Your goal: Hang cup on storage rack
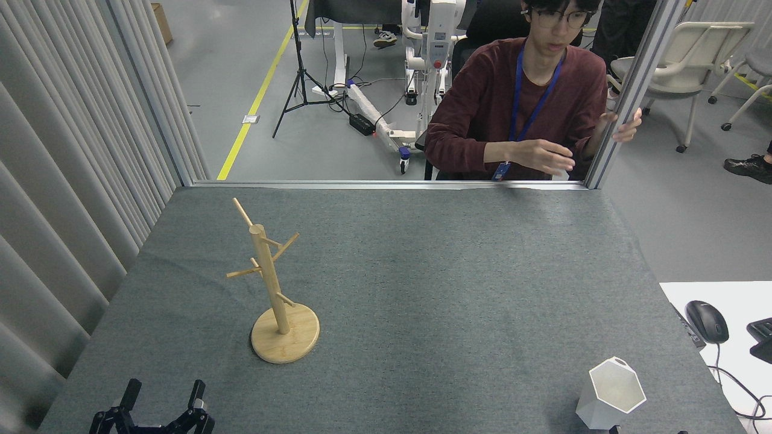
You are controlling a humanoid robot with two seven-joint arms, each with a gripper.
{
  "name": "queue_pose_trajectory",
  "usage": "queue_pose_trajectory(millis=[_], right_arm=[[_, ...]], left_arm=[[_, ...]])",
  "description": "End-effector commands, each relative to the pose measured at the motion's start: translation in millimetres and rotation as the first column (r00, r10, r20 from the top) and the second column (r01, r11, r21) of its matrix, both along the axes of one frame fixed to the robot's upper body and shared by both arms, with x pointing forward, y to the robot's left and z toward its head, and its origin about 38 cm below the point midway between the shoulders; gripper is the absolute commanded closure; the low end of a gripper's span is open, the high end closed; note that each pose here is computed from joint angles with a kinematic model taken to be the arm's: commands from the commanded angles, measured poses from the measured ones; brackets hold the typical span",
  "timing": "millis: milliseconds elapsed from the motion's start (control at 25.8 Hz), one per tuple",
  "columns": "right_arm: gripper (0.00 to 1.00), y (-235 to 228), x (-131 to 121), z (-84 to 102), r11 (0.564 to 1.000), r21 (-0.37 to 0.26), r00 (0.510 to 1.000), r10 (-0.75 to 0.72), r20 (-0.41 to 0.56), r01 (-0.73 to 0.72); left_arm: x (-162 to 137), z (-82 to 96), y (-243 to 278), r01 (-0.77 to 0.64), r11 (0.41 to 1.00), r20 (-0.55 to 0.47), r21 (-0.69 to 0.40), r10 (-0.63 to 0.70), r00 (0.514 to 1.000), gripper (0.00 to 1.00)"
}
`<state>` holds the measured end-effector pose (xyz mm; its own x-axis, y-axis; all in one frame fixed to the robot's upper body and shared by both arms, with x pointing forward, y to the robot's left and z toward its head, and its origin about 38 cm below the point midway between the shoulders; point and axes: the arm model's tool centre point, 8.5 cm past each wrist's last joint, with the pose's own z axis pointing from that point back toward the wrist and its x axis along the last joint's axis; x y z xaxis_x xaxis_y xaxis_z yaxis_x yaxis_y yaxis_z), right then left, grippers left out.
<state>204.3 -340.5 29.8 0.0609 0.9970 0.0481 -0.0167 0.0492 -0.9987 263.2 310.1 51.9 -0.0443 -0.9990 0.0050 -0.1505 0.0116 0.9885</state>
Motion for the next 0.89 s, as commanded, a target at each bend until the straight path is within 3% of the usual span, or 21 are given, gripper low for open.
queue_pose_trajectory(millis=[0, 194, 465, 620, 852], right_arm=[[0.01, 0, 0, -0.2, 1.0, 0.001, 1.0, 0.001, -0.001, -0.001], [0.01, -2, -1, -3.6, 1.0, 0.001, 1.0, -0.013, -0.011, 0.013], [0.01, -10, 0, -30.8, 1.0, 0.011, 0.996, -0.023, -0.088, 0.024], [0.01, -11, 21, -39.3, 1.0, -0.002, 0.995, -0.015, -0.098, 0.015], [0.01, -14, 43, -36.8, 1.0, -0.027, 0.996, 0.004, -0.085, -0.007]], left_arm=[[0, -0.7, 0, -0.001, 1.0, -0.002, -0.003, 0.001, 1.0, 0.0], [-1, -6.5, 2, -0.018, 1.0, -0.017, -0.015, 0.017, 1.0, 0.0], [-1, -7.3, 1, -0.014, 1.0, -0.018, -0.015, 0.013, 1.0, 0.0], [-1, -7.0, 0, -0.007, 1.0, -0.015, -0.015, 0.007, 1.0, 0.0], [-1, -5.7, -1, -0.006, 1.0, 0.002, -0.016, 0.006, 1.0, 0.0]])
